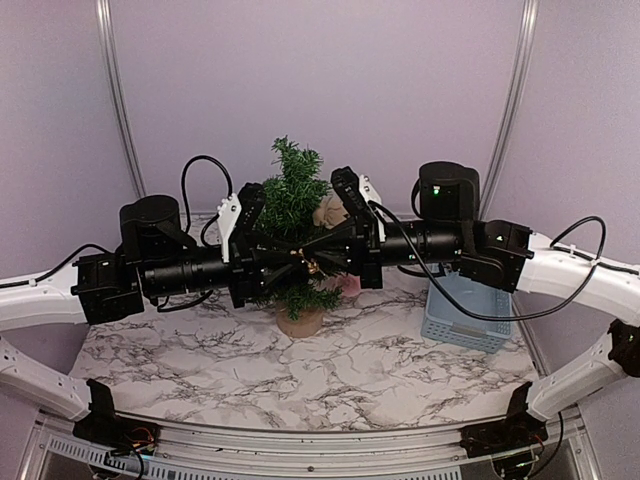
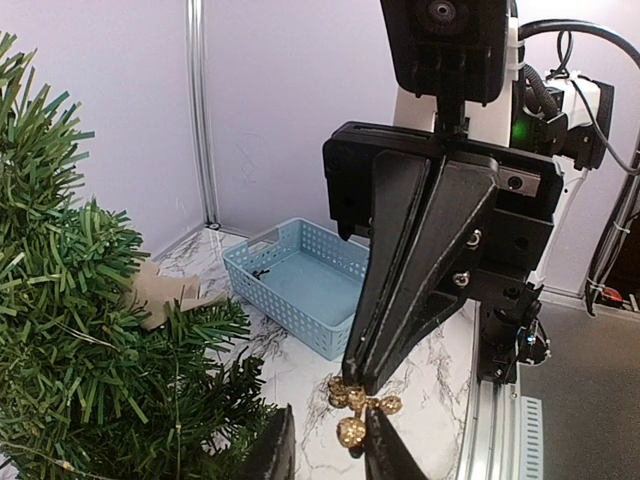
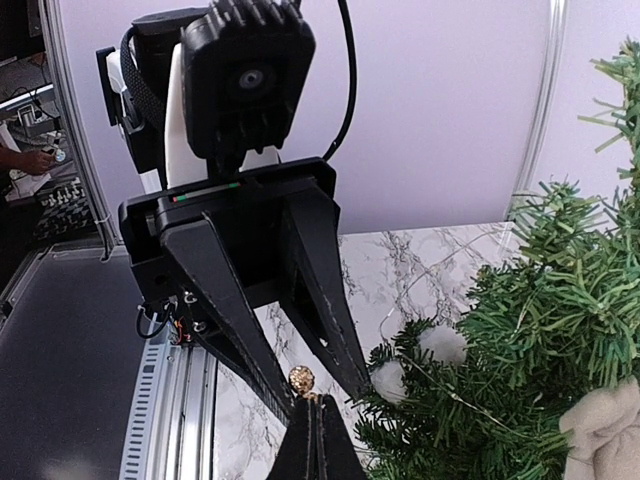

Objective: Decorate the small christmas tree

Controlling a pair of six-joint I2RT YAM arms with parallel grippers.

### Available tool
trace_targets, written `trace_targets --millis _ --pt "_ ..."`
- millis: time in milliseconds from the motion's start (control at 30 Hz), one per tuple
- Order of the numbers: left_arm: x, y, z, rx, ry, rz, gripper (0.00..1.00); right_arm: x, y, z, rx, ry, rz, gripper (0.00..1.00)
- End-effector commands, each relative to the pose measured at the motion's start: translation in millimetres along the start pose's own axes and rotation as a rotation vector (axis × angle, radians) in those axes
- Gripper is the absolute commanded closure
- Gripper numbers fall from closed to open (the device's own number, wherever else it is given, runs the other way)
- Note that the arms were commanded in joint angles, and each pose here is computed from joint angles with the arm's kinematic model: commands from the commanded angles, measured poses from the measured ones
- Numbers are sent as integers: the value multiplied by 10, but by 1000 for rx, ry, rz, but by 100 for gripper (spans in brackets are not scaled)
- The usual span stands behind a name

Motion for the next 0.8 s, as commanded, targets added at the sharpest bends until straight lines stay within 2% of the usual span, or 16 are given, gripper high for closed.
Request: trace_targets --millis 0,267,333,467,600,667,767 --pt "147 -36 -25 -32 -17 -62 80 169 -19 67 8 -29 -38 100" --pt "142 -104 -34 -31 -18 -74 97 204 -50 91 10 -37 -53 100" --pt "152 -167 -14 -3 -15 -83 100 238 -100 120 11 -49 -70 89" --pt "160 -326 67 80 -21 -101 100 299 -215 157 -12 -67 -107 57" --pt "193 -519 179 146 -41 -138 100 327 -279 134 -37 -74 -119 39" --pt "219 -635 259 188 -50 -162 100 323 -293 100 -48 -75 -117 24" --pt "254 -859 446 292 -72 -209 100 307 -322 33 -66 -68 -119 15"
Point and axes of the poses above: each gripper's point midway between its finger pads, its own y axis out along the fingers, its own z axis along the line the jaws close on, x = y × z, the point moved 9 cm from there along -y, back along the fingers, and after that the axes turned 10 degrees about y, right-handed, at the moved point
